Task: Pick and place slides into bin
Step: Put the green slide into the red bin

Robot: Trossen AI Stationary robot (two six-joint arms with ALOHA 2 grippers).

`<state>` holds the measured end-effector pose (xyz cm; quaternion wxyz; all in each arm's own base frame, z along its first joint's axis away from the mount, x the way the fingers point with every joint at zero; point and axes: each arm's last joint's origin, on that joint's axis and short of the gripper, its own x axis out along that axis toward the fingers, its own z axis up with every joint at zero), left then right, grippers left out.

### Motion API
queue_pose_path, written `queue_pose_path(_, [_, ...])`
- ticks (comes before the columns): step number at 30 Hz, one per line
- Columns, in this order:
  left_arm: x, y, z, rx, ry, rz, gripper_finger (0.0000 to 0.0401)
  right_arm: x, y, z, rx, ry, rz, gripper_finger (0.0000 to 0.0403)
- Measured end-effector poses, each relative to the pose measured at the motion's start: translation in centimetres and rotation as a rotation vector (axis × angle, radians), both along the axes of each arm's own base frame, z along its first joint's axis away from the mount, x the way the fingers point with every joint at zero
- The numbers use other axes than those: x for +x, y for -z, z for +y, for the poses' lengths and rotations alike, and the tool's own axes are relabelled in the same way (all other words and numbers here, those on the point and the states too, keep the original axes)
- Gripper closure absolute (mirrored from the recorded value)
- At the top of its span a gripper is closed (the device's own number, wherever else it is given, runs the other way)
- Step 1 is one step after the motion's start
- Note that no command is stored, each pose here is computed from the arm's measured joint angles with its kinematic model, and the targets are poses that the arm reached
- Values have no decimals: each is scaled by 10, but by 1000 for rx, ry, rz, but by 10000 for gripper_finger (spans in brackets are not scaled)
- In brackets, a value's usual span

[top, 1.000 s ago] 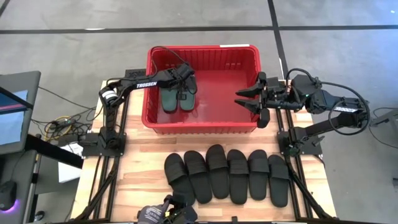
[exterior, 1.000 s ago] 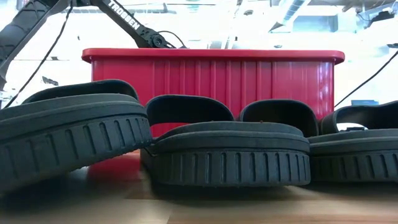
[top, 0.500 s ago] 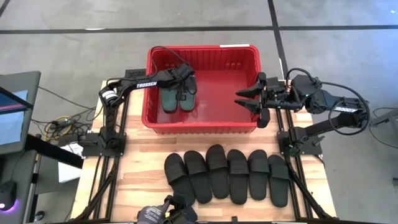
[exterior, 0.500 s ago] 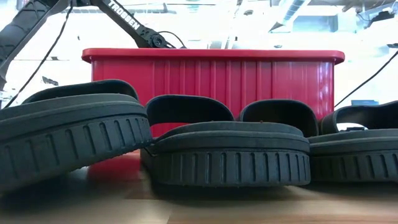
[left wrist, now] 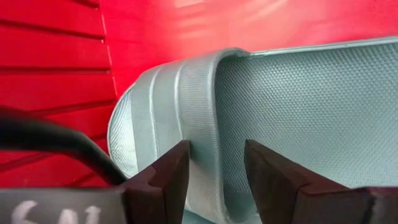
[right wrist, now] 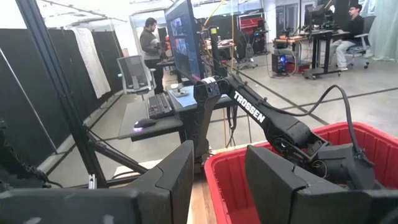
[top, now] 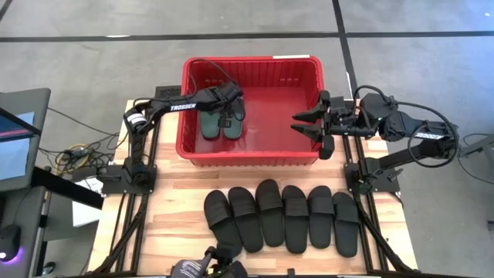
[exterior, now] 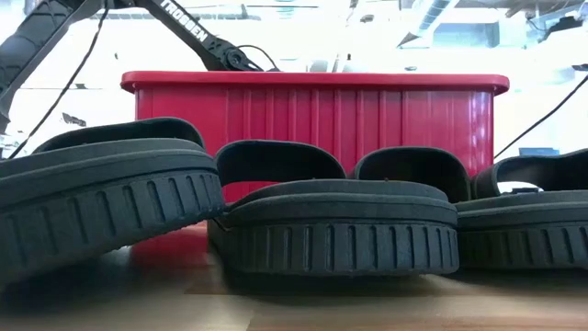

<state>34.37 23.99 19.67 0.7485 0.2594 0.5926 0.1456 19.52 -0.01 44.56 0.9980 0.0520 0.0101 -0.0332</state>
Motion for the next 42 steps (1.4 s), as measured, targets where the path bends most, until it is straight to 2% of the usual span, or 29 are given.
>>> queue_pose_path(7, [0, 0, 1, 30, -40, 9, 260, 0, 4, 0, 0, 0, 42, 271])
queue_pose_path(19, [-2, -5, 14, 112, 11, 11, 260, 0, 5, 2, 0, -10, 56, 271])
queue_pose_path(23, [-5, -4, 16, 101, -1, 16, 260, 0, 5, 2, 0, -10, 56, 271])
queue_pose_path(42, [-8, -3, 18, -10, -231, -149, 260, 0, 5, 1, 26, -7, 55, 271])
